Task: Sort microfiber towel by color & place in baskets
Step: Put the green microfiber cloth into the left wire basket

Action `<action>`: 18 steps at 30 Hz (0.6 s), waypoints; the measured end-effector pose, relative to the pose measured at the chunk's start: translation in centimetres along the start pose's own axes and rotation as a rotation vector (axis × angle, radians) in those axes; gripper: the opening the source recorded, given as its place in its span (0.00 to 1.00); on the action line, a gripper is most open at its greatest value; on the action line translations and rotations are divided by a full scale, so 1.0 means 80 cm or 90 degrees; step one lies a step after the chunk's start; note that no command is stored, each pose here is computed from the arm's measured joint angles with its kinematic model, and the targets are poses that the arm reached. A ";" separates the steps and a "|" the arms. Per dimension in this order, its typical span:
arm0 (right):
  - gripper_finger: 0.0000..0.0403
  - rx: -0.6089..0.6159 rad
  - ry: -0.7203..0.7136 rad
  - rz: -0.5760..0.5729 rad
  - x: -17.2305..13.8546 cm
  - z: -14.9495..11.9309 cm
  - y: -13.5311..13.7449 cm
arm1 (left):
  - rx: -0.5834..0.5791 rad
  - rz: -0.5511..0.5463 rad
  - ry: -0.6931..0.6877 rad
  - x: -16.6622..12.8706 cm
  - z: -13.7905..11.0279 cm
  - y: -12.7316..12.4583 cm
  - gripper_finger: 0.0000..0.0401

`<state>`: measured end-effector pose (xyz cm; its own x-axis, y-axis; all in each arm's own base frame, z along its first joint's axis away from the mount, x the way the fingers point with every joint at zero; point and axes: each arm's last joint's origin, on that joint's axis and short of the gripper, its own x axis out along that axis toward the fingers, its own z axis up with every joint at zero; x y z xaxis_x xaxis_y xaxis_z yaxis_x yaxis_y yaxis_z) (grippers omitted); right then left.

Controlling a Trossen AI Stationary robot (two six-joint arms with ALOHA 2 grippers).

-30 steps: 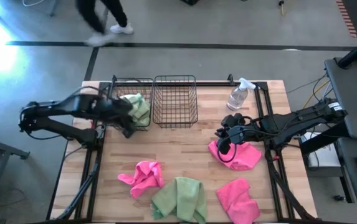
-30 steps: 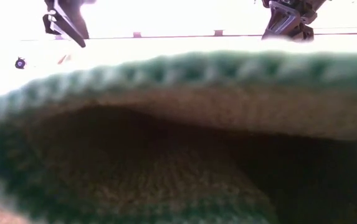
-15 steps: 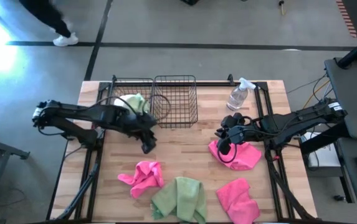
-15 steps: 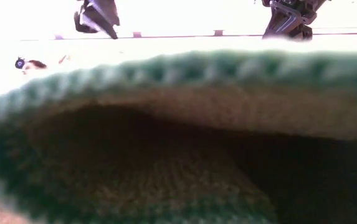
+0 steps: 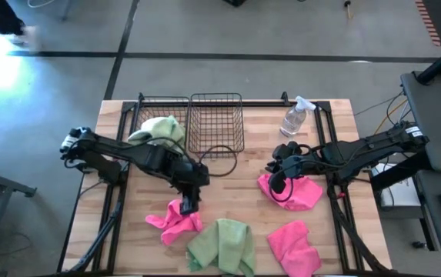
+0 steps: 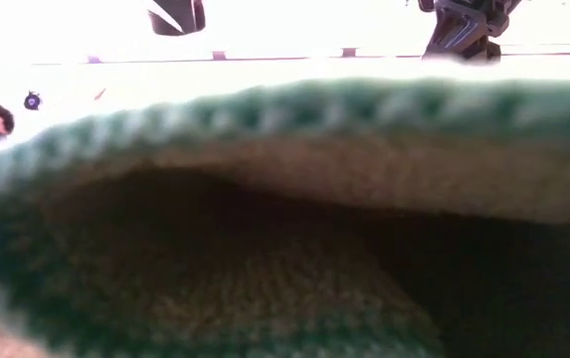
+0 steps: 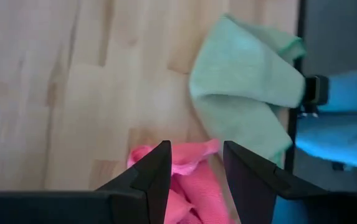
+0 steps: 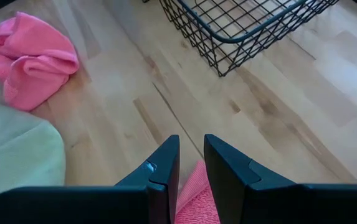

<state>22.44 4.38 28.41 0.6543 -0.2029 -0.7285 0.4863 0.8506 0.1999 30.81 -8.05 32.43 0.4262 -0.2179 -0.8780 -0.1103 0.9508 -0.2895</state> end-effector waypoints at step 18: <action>0.17 0.062 0.054 0.027 0.009 -0.005 0.005 | 0.136 -0.092 -0.043 0.072 0.024 -0.042 0.32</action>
<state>22.89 4.75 27.71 0.6263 -0.1222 -0.7699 0.5155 0.8058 0.2915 35.34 -12.09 29.12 0.4829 -0.3461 -0.8043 0.1448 0.9375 -0.3165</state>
